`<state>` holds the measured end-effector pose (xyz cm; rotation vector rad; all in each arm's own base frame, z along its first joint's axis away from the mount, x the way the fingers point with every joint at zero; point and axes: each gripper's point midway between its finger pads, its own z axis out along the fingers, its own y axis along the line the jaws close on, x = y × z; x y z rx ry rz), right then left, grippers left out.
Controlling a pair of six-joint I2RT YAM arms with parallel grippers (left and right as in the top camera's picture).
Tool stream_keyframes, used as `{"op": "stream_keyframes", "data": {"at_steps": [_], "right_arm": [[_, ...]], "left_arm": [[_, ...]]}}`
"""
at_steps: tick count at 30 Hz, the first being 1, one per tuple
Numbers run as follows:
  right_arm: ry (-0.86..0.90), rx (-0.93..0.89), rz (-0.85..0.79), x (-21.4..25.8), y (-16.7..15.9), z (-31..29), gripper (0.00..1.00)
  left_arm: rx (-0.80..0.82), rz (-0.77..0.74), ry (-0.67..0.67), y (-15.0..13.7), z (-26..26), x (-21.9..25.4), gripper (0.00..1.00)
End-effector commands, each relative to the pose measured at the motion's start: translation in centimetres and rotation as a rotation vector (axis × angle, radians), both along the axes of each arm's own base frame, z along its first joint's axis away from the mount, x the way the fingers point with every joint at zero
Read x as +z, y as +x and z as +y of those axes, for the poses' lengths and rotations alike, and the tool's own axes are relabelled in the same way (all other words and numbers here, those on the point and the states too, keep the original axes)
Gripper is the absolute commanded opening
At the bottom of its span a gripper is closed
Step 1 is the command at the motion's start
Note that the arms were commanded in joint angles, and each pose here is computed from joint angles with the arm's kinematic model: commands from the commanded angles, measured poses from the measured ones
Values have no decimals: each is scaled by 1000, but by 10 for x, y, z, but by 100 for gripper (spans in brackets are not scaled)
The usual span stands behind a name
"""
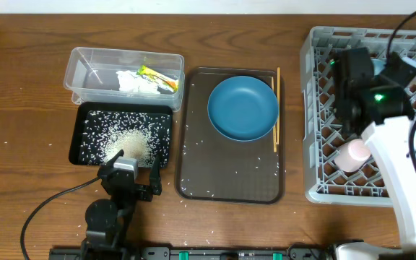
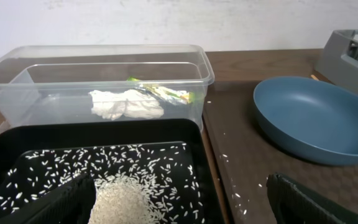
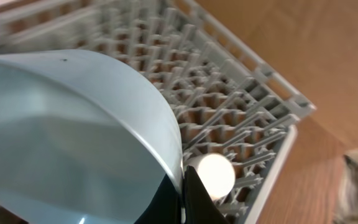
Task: Sort waste into correct bins and load items into the dishwasher rack
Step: 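Lift the white bowl with the right gripper and set it in the rack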
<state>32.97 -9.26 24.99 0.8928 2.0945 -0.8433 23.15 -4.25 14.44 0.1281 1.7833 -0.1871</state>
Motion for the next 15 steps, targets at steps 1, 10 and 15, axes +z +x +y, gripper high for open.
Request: {"op": "stream_keyframes", "data": {"at_steps": [1, 10, 15], "right_arm": [[-125, -115, -1, 3, 2, -31, 1], [-400, -134, 227, -17, 45, -73, 1], [-502, -105, 352, -30, 67, -74, 1]], "left_arm": [[13, 24, 8, 1, 3, -12, 91], [14, 24, 9, 1, 3, -12, 91], [13, 24, 8, 1, 3, -12, 90]]}}
